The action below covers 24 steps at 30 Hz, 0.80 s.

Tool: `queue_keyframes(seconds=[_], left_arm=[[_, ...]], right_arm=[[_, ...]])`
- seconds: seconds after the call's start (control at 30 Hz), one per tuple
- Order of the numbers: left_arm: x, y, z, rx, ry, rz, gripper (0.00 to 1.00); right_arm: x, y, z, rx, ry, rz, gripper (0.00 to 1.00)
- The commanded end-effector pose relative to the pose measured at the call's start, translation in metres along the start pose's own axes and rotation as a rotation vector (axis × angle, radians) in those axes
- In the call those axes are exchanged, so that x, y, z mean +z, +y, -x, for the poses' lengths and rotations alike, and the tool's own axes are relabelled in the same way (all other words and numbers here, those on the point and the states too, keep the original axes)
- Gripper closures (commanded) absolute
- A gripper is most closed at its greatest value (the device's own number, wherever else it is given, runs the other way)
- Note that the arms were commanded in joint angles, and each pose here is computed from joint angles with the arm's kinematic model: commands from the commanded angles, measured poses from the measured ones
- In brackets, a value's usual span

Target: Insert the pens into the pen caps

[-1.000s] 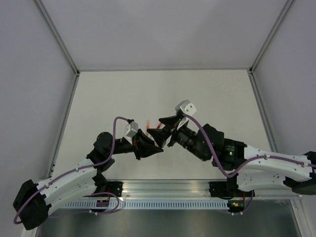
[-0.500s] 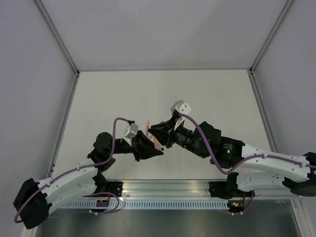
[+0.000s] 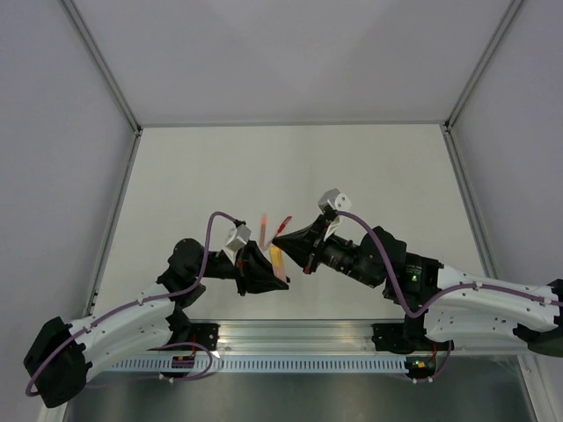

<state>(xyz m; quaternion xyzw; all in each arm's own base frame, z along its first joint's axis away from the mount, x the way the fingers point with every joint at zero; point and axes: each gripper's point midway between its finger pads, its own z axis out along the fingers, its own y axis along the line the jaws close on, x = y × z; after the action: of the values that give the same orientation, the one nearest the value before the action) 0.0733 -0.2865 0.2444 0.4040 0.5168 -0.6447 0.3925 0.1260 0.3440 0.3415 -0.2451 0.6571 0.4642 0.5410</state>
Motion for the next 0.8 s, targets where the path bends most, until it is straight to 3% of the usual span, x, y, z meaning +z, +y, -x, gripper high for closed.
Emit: queue_keyframes(seconds=[0.0, 0.2, 0.37, 0.57, 0.77], left_arm=[[0.003, -0.026, 0.068, 0.197, -0.186, -0.050, 0.98], [0.006, -0.022, 0.068, 0.187, -0.172, -0.046, 0.98], [0.007, -0.017, 0.057, 0.181, -0.130, -0.049, 0.98], [0.007, -0.018, 0.053, 0.178, -0.116, -0.056, 0.98], [0.007, -0.017, 0.047, 0.167, -0.091, -0.069, 0.98]], right_arm=[[-0.014, -0.013, -0.069, -0.035, 0.243, -0.015, 1.00], [-0.017, -0.011, -0.086, -0.043, 0.325, 0.008, 1.00], [-0.025, -0.038, -0.063, -0.056, 0.248, -0.154, 0.98], [-0.045, -0.054, -0.010, -0.083, 0.122, -0.269, 0.67], [-0.056, -0.014, 0.037, -0.100, 0.051, -0.081, 0.49]])
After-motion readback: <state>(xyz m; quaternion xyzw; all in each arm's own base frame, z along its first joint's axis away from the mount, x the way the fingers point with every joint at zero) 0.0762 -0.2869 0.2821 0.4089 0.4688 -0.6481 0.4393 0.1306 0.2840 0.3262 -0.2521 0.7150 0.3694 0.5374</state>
